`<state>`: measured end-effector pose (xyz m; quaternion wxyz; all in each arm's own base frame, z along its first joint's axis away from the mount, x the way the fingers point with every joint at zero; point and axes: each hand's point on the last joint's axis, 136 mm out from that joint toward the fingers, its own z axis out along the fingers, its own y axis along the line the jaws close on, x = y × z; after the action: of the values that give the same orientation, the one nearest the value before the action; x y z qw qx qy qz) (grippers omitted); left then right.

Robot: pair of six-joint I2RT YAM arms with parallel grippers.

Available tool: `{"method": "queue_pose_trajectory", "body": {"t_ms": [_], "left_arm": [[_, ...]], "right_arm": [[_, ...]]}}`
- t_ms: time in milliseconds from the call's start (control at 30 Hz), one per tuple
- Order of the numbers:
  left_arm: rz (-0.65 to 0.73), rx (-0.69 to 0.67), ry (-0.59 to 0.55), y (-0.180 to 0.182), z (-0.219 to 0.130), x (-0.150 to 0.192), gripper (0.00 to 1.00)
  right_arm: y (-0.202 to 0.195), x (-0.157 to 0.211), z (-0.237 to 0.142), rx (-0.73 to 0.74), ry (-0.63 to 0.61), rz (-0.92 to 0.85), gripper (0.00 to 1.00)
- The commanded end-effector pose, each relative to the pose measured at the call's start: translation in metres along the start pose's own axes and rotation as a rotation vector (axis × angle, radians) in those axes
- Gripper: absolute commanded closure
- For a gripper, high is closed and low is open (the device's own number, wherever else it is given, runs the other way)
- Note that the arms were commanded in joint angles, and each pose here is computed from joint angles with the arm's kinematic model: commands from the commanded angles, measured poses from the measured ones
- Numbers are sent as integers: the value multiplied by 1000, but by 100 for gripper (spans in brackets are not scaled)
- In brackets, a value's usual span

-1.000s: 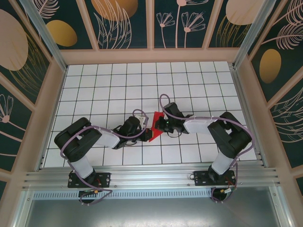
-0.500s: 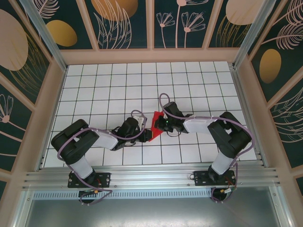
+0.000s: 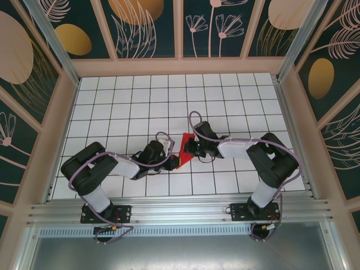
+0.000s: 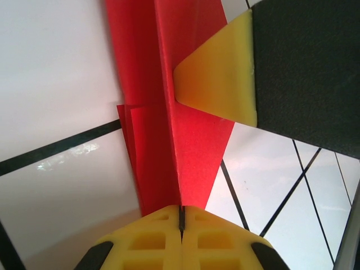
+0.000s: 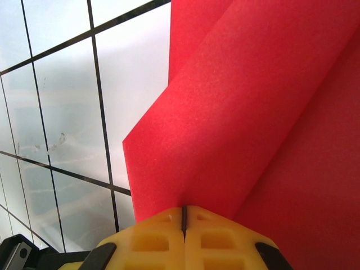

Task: Fold a paper plane with a square sheet of paper (pick it up from the middle)
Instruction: Fourth fold the wing at the center of the table.

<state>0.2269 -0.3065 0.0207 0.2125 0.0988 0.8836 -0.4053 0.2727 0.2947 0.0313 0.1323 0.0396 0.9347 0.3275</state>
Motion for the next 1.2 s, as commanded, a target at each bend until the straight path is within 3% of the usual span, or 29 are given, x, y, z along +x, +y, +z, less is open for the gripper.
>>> {"method": "queue_pose_trajectory", "body": {"t_ms": [0, 567, 933, 1167], "left_arm": [[-9, 12, 36, 3, 2, 10, 100], [-118, -18, 70, 24, 10, 23, 100], [-168, -31, 69, 32, 7, 24, 100], [-176, -61, 63, 39, 5, 26, 100]], "right_arm": [[-2, -6, 2, 25, -11, 3, 95], [26, -16, -21, -65, -53, -37, 92], [18, -17, 0, -77, -21, -3, 93], [30, -23, -11, -97, -41, -30, 93]]}}
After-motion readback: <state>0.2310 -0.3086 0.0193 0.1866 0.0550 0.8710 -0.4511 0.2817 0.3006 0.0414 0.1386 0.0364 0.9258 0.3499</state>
